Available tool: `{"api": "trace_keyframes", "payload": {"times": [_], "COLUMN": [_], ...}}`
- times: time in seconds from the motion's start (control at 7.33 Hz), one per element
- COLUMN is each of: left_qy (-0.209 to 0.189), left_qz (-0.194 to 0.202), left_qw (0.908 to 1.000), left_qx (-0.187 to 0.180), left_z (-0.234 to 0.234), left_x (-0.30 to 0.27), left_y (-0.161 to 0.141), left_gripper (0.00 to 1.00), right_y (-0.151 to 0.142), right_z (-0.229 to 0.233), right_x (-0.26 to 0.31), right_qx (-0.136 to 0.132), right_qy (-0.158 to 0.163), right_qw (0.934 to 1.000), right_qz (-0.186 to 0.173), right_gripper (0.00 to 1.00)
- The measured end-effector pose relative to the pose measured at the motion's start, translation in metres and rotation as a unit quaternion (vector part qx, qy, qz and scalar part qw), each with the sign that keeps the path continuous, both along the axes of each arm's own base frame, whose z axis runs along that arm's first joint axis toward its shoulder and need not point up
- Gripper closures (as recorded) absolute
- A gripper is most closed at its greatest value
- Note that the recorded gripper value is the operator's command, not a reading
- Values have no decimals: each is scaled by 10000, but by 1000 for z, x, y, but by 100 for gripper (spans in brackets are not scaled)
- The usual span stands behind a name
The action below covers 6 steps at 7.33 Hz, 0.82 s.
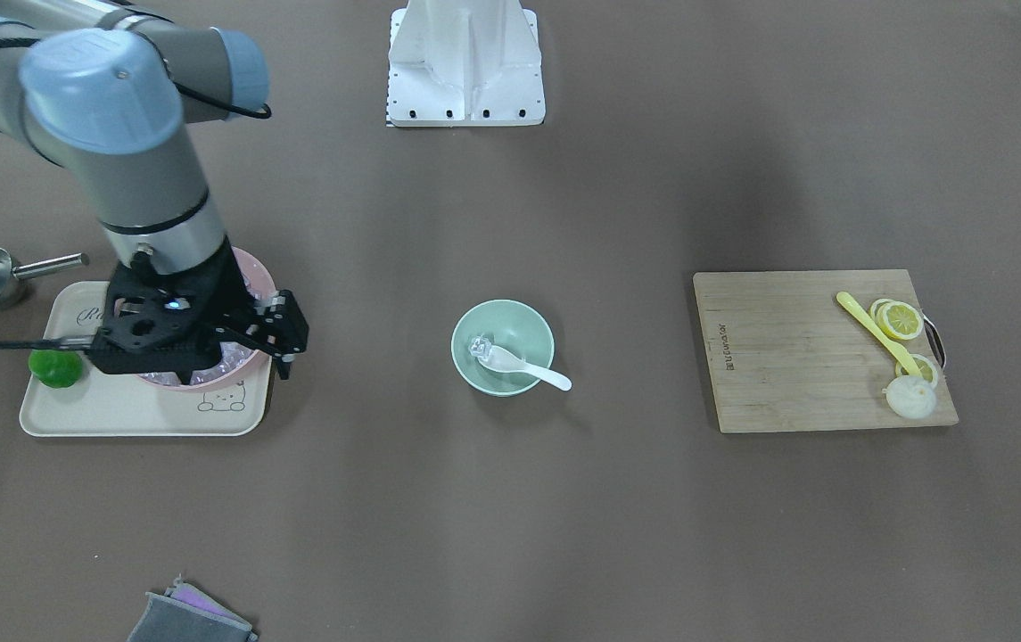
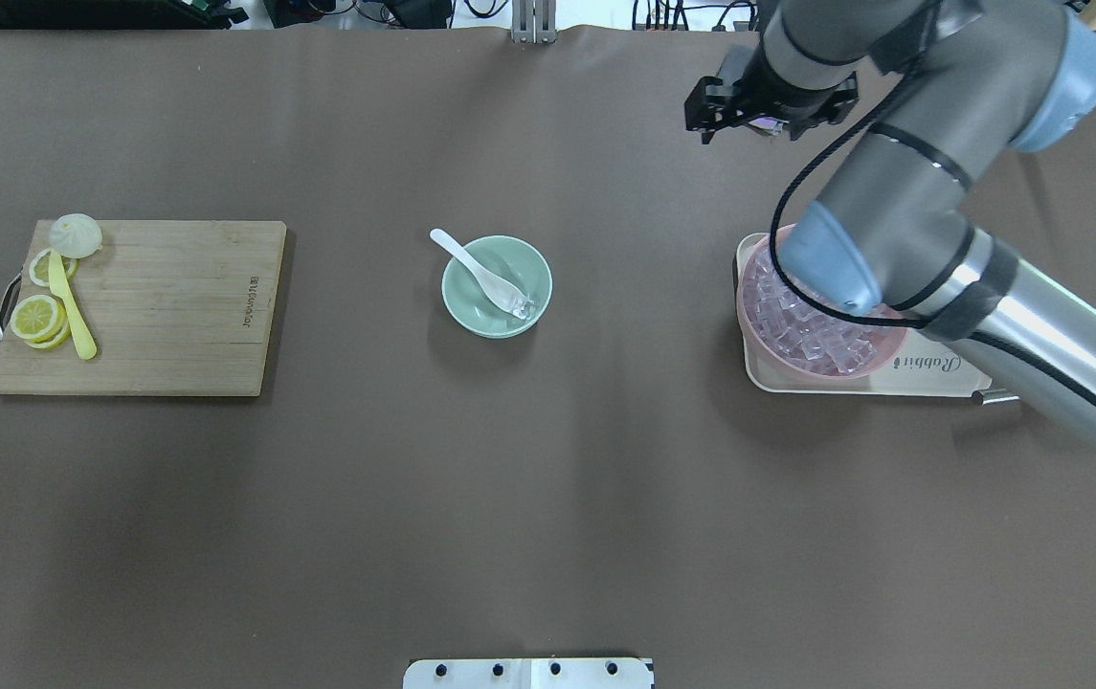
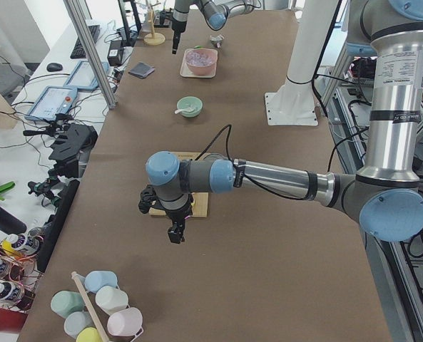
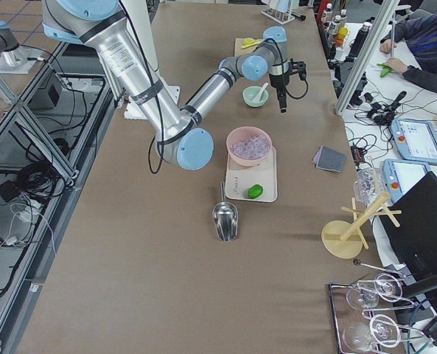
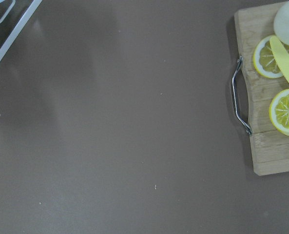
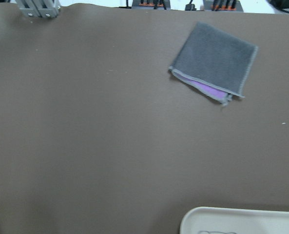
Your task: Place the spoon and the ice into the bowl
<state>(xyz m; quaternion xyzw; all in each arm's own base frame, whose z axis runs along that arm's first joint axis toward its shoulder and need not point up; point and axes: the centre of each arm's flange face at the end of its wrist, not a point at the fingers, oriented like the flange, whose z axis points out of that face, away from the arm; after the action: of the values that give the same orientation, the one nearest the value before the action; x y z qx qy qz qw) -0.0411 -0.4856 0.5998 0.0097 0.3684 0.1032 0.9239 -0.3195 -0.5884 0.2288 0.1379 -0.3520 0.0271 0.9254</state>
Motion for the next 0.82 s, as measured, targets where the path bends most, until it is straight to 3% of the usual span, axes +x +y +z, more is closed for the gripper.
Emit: {"api": "trace_keyframes", "payload": {"times": [0.14, 0.41, 0.82], "left_qy": [-2, -8, -21], "left_qz": [-13, -23, -20], "left_qw": [10000, 9999, 9999], "left_qx": [15, -99, -167], "left_z": [-2, 7, 13], "left_x": [-2, -3, -4], "left_y": [13, 32, 37], "left_gripper": [1, 1, 1], "right_y": [10, 26, 66], "right_z": [28, 93, 212], "right_x": [45, 136, 248], "right_qx": [73, 52, -47], "right_qy": [155, 118, 422], "right_qw": [9996, 9974, 9917], "right_qz": [-211, -705, -1212], "right_gripper": [0, 0, 0]}}
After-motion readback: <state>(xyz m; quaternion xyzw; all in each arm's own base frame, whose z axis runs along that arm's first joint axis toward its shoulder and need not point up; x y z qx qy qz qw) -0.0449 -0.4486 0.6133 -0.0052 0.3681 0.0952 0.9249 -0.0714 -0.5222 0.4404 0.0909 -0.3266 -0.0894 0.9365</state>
